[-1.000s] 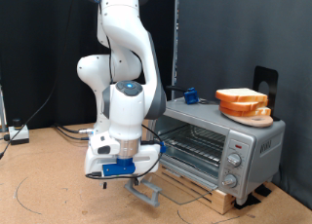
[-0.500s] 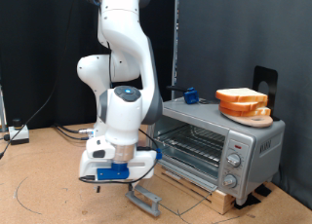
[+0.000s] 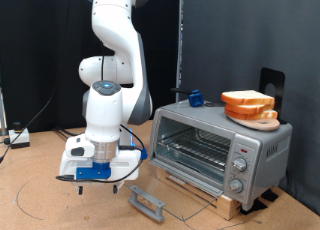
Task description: Make a piece of toast with the oven
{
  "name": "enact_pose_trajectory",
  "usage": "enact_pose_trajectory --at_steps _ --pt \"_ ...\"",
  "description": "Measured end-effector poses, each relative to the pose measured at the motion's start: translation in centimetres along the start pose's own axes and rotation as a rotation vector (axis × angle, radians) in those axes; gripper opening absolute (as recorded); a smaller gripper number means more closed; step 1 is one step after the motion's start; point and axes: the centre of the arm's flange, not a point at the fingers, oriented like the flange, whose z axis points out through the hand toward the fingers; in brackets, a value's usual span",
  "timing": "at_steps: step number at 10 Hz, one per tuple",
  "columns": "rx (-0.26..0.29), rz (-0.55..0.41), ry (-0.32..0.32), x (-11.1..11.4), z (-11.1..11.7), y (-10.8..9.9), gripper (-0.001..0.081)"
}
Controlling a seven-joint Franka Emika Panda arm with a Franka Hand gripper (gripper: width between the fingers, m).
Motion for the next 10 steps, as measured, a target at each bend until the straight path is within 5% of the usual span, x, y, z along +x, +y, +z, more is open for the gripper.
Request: enact_pose_trajectory --at_steps 5,8,10 --pt "0.265 -0.279 -0.243 -1.8 -5.9 0.3 0.0808" --pt "0.316 -0.337 -0.334 -2.8 -9.9 0.9 0.0808" --pt "0.295 -0.287 -0.267 -3.7 -12.0 1.2 0.0808"
